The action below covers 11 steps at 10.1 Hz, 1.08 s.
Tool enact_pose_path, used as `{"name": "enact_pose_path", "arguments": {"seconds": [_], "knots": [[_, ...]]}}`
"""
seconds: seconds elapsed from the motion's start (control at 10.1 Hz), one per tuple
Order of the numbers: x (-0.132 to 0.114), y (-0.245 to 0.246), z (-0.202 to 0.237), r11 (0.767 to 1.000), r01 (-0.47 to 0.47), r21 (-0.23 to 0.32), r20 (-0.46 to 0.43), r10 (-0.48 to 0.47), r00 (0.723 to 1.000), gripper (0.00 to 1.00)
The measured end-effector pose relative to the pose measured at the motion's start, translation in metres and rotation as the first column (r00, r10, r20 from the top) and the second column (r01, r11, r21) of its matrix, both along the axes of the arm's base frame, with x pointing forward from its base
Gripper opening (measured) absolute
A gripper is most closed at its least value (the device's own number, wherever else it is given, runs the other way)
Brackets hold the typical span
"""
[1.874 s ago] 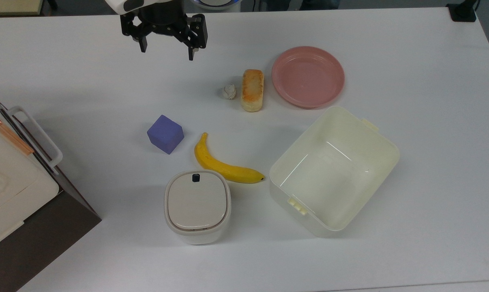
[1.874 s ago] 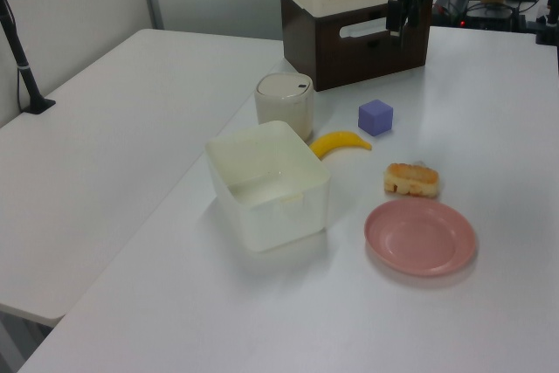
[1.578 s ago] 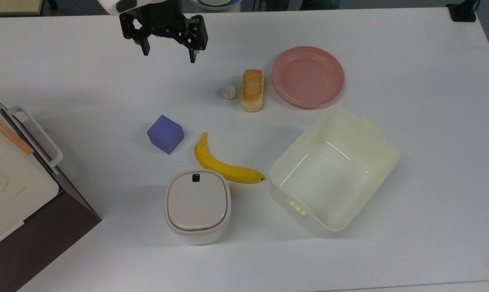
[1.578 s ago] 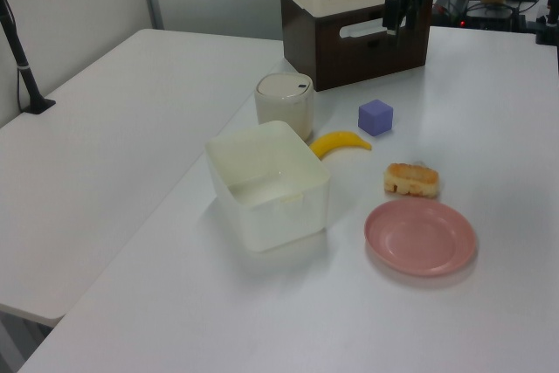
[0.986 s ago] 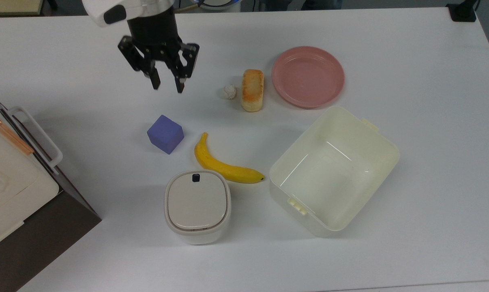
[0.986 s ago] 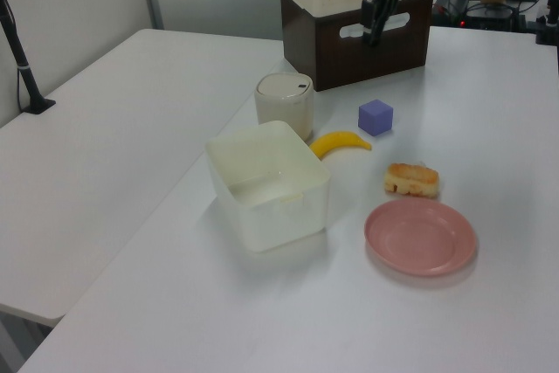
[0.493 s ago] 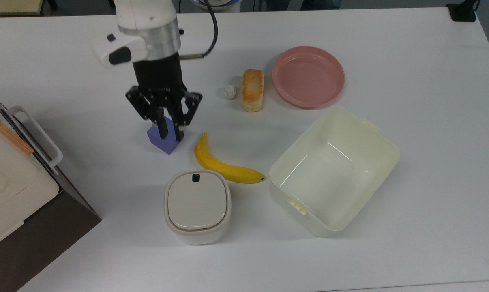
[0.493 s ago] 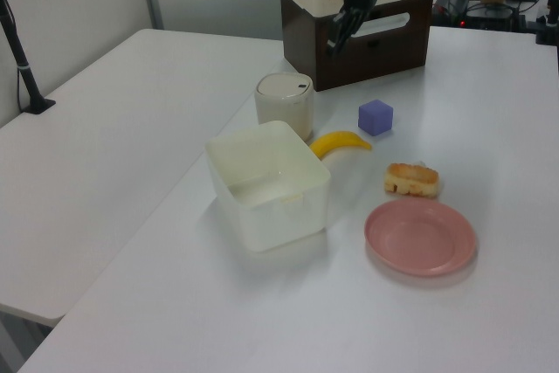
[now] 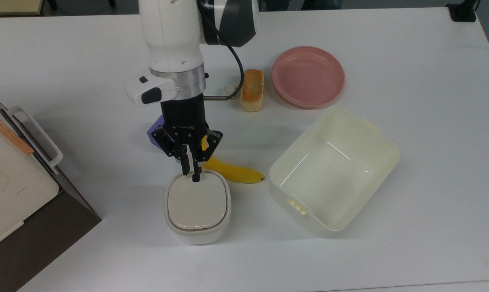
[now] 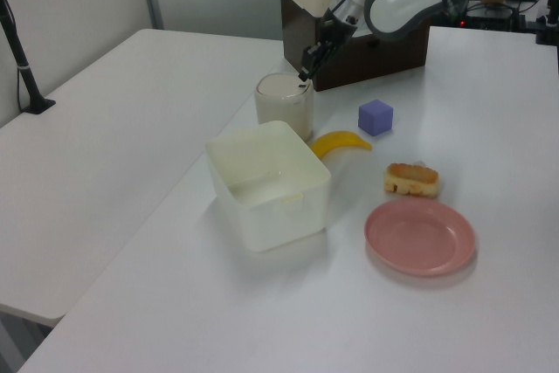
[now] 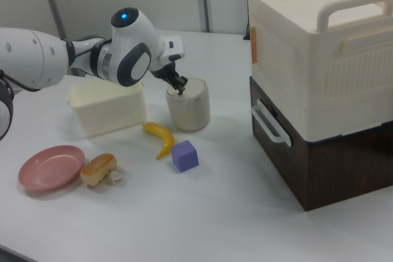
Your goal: Open the trash can
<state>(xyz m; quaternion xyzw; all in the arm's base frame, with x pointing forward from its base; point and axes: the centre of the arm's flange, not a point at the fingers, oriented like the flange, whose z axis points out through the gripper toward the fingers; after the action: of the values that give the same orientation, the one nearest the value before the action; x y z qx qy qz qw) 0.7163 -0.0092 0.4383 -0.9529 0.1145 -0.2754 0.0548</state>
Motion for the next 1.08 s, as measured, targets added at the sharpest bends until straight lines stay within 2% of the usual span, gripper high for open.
{"name": "enact_pose_path", "arguments": {"seconds": [0.3,0.59,0.89,1.08], "knots": [[0.01,0.004,0.007,1.0,0.004,0.003,0.041,-0.004,0.999,0.24],[0.012,0.005,-0.001,1.0,-0.007,-0.017,0.031,0.007,1.0,0.19],[0.013,0.006,-0.004,1.0,-0.01,-0.021,0.027,0.011,1.0,0.18],[0.013,0.007,-0.009,0.998,-0.028,-0.053,0.02,0.029,0.999,0.17]]}}
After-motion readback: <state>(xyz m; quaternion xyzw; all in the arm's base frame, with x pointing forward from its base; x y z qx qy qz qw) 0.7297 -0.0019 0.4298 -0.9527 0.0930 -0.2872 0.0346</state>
